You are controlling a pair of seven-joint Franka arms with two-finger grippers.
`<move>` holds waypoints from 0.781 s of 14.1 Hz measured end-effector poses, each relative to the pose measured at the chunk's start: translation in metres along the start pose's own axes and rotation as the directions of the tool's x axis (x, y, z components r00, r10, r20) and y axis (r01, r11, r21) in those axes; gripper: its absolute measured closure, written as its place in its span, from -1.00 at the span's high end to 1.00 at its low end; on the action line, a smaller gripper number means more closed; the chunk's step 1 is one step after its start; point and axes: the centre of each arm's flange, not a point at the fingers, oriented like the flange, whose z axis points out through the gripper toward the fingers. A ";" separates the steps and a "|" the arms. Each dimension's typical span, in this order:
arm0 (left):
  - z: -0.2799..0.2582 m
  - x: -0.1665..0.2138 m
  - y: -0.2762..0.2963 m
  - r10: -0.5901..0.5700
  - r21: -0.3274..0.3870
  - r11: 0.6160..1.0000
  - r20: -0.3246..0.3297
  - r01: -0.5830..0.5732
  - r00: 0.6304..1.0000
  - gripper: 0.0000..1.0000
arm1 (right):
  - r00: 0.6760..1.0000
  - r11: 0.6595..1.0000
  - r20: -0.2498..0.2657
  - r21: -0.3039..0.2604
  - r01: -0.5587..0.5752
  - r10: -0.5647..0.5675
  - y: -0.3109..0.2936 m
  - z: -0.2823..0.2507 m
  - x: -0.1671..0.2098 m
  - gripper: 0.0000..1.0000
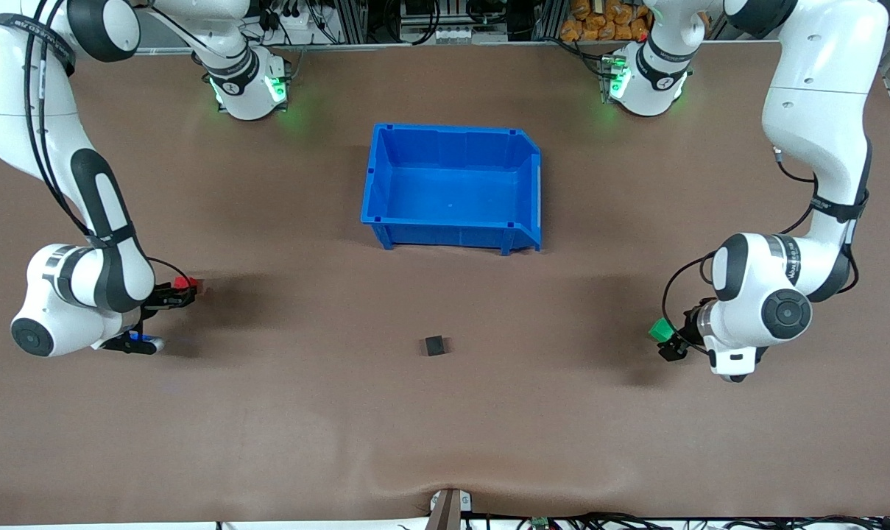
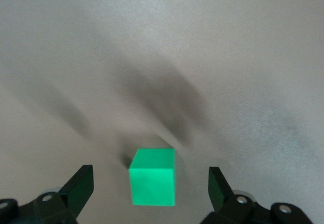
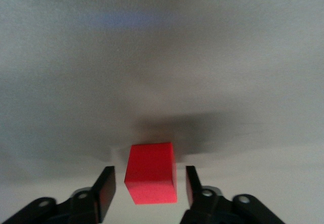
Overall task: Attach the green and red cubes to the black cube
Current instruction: 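Grasp the red cube with the right gripper while the left gripper grasps the green cube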
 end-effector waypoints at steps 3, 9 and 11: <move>0.007 0.001 0.000 -0.011 0.006 1.000 0.004 0.011 1.000 1.00 | 1.000 1.000 0.003 -0.002 0.003 -0.003 -0.002 0.002 0.000 -0.20; 0.023 0.001 0.001 -0.050 0.004 0.999 0.007 0.050 0.999 1.00 | 0.923 0.886 0.047 0.268 -0.379 0.381 -0.045 -0.044 0.005 -0.20; 0.024 0.001 0.001 -0.056 0.005 0.998 0.008 0.056 0.998 1.00 | 0.832 0.754 0.151 0.360 -0.549 0.534 -0.088 -0.063 0.005 -0.20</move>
